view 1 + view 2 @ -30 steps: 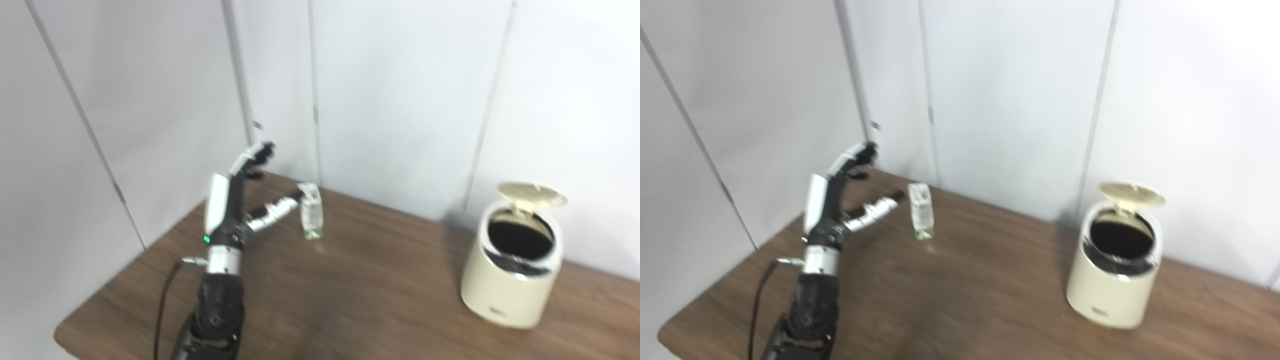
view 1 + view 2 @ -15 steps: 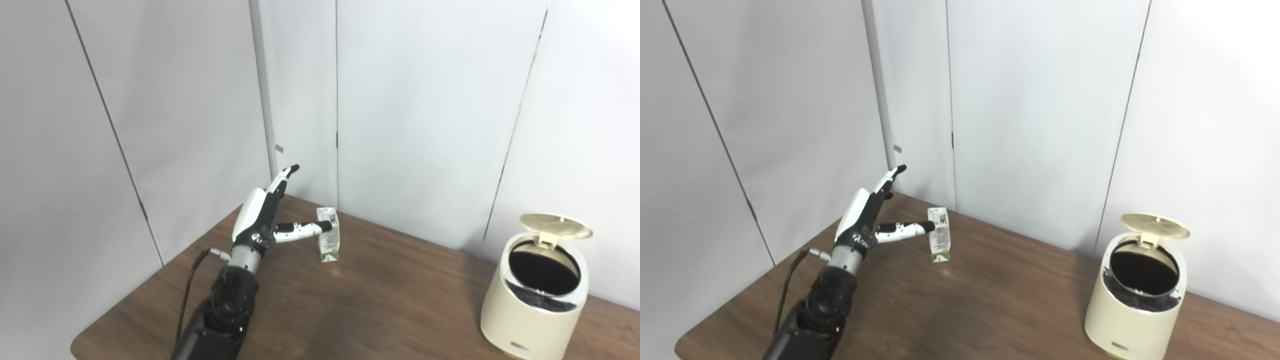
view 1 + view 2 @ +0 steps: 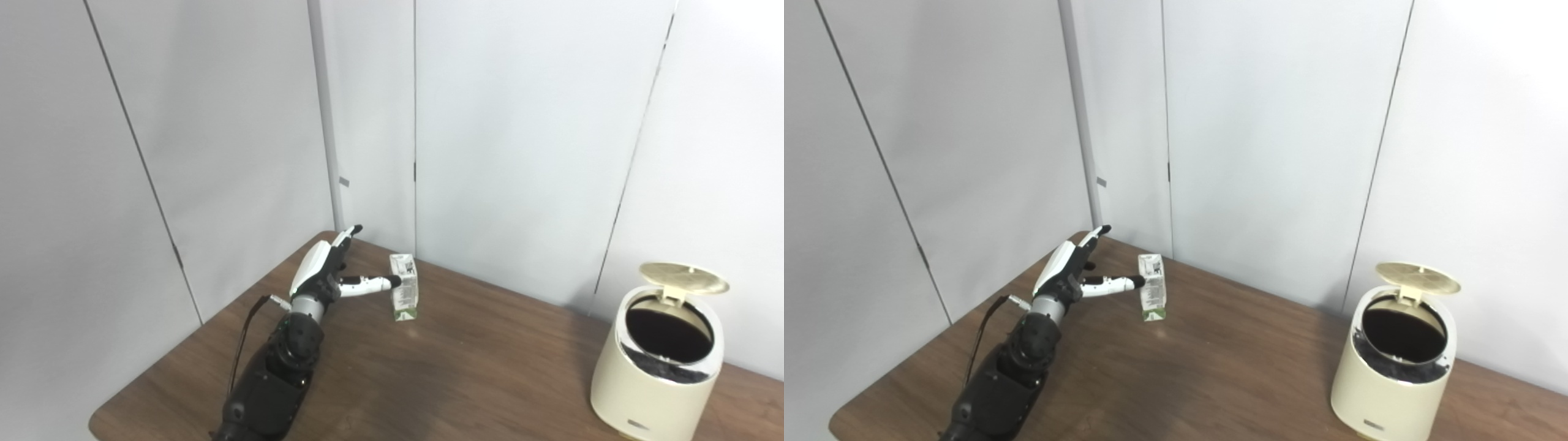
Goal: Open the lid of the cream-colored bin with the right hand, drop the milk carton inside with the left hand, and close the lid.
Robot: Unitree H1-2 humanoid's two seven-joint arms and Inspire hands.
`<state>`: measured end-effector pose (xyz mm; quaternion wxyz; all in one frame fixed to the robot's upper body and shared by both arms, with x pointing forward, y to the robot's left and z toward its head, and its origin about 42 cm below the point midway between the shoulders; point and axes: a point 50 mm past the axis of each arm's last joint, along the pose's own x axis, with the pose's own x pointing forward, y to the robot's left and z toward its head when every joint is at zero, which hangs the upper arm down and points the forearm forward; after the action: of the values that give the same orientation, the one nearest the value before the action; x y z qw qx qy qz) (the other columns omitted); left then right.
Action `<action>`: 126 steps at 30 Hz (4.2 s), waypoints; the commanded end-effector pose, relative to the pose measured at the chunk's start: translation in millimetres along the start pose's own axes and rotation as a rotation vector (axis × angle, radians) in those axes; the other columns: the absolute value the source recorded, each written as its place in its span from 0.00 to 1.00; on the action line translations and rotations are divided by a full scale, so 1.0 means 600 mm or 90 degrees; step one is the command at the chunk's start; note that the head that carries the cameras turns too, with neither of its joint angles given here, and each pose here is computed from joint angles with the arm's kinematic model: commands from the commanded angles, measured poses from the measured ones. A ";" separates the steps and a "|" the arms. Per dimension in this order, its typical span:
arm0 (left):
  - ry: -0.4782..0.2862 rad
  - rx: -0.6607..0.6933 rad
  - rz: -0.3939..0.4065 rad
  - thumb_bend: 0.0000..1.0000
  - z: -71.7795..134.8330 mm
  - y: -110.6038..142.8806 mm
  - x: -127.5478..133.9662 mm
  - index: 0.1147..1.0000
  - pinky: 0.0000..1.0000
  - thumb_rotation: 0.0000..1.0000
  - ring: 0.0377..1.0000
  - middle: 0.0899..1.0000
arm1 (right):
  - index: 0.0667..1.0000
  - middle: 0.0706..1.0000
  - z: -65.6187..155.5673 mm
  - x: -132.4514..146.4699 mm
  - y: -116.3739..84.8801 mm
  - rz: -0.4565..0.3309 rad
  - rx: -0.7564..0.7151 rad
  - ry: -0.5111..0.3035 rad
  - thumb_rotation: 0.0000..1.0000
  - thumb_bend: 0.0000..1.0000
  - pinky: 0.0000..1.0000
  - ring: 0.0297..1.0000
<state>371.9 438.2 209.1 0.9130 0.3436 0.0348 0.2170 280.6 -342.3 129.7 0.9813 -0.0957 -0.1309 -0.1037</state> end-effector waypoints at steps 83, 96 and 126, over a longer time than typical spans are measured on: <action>-0.024 -0.094 -0.152 1.00 0.045 -0.025 0.090 0.98 0.87 0.38 0.93 0.94 | 0.63 0.67 -0.011 -0.051 0.020 0.053 -0.052 0.037 0.56 0.28 0.52 0.66; -0.031 -0.086 -0.162 1.00 0.050 -0.031 0.095 0.96 0.85 0.40 0.92 0.91 | 0.64 0.68 -0.012 -0.051 0.024 0.051 -0.046 0.041 0.63 0.33 0.52 0.66; 0.032 -0.197 0.042 0.52 0.053 -0.064 0.097 0.42 0.60 0.05 0.65 0.59 | 0.65 0.69 -0.012 -0.056 0.029 0.065 -0.038 0.030 0.72 0.41 0.54 0.68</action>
<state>431.6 411.2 176.6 0.9475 0.2029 0.0742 0.2359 263.7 -326.3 124.9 0.9818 -0.1427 -0.1066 -0.0653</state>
